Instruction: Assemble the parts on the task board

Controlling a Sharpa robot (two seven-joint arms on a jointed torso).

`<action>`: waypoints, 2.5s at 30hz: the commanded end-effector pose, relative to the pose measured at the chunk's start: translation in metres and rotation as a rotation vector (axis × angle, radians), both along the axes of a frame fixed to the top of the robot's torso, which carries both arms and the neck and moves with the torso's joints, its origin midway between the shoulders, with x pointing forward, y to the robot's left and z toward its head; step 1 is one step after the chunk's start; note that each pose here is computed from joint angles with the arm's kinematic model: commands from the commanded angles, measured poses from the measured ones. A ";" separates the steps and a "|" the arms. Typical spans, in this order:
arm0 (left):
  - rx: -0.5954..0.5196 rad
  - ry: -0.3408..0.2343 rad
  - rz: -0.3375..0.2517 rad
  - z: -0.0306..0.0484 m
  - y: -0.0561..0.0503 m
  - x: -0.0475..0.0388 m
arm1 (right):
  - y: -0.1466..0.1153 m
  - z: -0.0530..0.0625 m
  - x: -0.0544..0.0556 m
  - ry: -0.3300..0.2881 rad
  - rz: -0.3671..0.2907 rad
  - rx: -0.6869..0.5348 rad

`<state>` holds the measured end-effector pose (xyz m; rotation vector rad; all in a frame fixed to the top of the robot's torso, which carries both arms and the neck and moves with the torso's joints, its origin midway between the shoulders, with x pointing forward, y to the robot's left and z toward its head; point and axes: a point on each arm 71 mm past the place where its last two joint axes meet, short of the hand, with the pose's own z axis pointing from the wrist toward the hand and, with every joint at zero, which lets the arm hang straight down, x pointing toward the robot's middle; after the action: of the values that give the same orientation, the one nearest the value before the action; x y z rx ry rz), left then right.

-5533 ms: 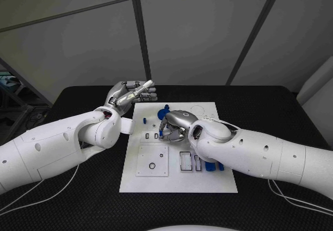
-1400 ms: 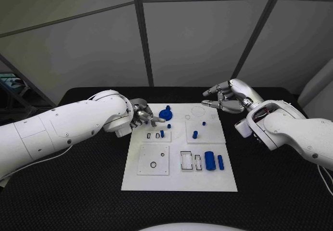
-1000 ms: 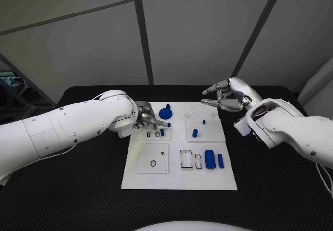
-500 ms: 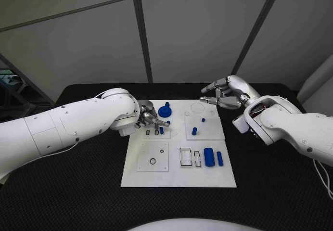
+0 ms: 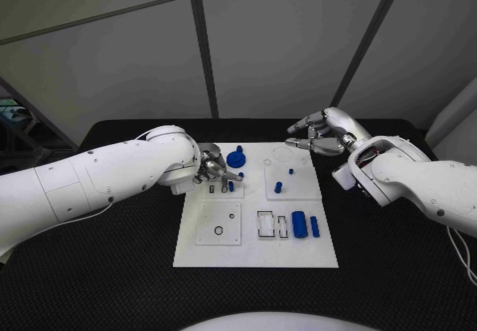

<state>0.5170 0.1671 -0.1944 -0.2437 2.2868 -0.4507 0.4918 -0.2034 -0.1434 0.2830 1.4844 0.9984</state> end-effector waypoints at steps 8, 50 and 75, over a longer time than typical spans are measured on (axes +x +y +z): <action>0.016 0.018 -0.038 0.0000 -0.005 -0.0016 | 0.002 0.000 0.001 0.004 0.009 -0.012; -0.113 0.064 0.023 0.0023 0.004 -0.0079 | -0.001 -0.003 0.005 0.020 0.000 -0.024; -0.074 -0.059 0.077 0.0073 0.019 -0.0132 | -0.001 -0.003 0.005 0.017 0.005 -0.038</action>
<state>0.5013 0.1858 -0.1903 -0.3706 2.2556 -0.5314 0.4973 -0.2062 -0.1479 0.2774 1.5168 0.9701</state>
